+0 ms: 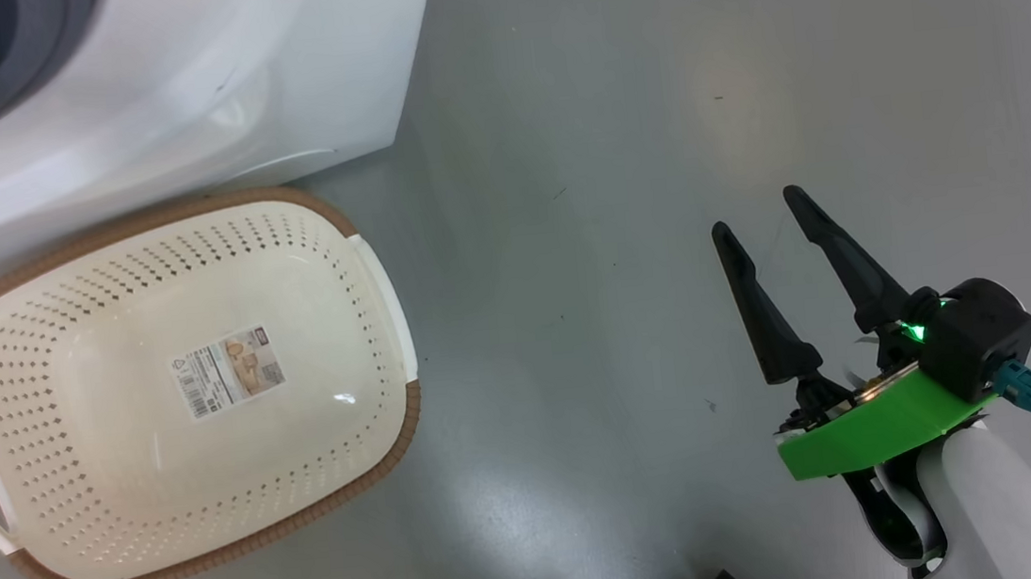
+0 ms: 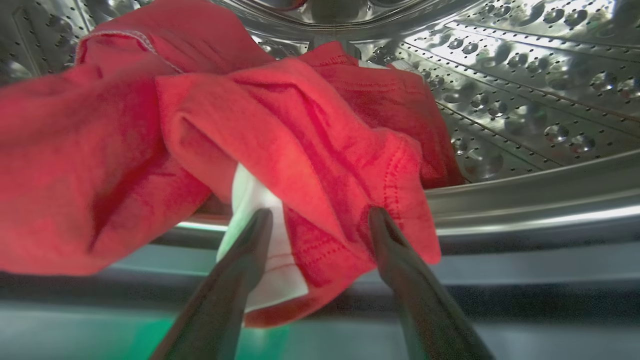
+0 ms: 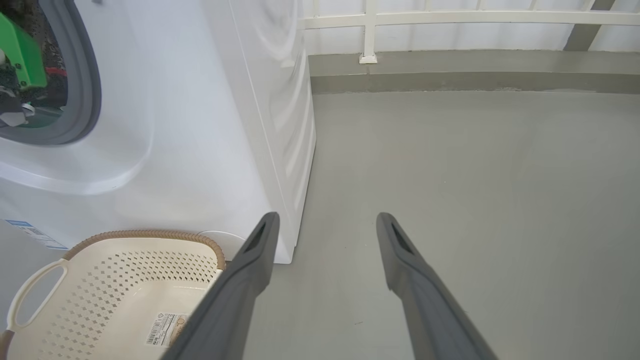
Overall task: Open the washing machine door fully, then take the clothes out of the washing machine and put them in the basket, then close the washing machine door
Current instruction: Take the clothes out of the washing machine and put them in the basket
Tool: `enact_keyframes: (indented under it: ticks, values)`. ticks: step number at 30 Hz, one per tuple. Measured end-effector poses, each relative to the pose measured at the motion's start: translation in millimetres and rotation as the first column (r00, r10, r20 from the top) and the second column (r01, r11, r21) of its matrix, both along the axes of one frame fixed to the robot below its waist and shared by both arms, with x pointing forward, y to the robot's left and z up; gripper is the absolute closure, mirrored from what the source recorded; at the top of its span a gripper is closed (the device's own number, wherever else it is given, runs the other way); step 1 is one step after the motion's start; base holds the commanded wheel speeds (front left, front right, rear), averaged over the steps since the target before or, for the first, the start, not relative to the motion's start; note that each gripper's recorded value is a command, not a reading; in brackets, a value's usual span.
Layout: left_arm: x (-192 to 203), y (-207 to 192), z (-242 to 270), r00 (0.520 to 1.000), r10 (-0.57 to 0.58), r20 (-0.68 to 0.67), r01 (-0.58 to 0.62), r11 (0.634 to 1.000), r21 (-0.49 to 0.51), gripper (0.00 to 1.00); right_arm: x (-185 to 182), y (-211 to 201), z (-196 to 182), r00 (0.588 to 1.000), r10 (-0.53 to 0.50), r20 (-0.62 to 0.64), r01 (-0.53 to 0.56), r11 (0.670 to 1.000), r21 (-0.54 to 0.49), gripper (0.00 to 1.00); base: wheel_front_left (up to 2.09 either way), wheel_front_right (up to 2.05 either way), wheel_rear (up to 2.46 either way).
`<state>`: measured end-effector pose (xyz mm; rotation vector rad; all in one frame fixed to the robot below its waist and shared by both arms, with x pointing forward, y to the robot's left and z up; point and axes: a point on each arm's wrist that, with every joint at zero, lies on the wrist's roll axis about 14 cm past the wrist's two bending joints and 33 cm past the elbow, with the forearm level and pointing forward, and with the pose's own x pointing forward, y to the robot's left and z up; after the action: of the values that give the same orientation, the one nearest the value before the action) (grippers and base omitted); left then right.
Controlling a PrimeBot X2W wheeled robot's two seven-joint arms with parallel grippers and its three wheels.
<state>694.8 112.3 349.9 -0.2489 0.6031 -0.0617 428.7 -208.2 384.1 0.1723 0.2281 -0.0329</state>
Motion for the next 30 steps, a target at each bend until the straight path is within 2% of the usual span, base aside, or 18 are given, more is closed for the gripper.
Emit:
enact_keyframes:
  ticks: [1,2,3,4,5,16,30]
  values:
    - [-1,0,0,1.000,-0.003,-0.011,0.003,1.000,0.004,0.00,0,0,0,1.000,-0.001,0.001,0.001,1.000,0.003,0.00,0.00,0.00,0.00]
    - [0,1,0,1.000,0.000,-0.018,0.000,1.000,0.007,0.10,0,0,0,1.000,0.000,0.001,0.000,1.000,0.003,0.00,0.00,0.00,0.00]
    - [0,0,1,1.000,-0.001,-0.021,0.001,1.000,0.008,0.50,0,0,0,1.000,0.001,0.000,-0.001,1.000,0.004,0.00,0.00,0.00,0.00]
    - [0,0,0,1.000,-0.004,-0.028,0.004,1.000,0.010,0.65,0,0,0,1.000,0.001,0.001,-0.001,1.000,0.003,0.00,0.00,0.00,0.00]
    - [-1,-1,0,0.999,-0.009,-0.032,0.009,1.000,0.015,1.00,0,0,1,1.000,0.001,0.001,-0.001,1.000,0.003,0.00,0.00,0.00,0.00]
    - [-2,-1,5,1.000,-0.025,-0.017,0.025,0.999,0.036,1.00,1,1,3,1.000,0.004,0.008,-0.004,1.000,0.004,0.00,0.00,0.00,0.00]
    - [2,13,58,0.975,-0.025,0.221,0.006,0.996,0.088,1.00,9,13,13,0.997,0.057,0.046,-0.057,0.998,-0.006,0.00,0.00,0.00,0.00]
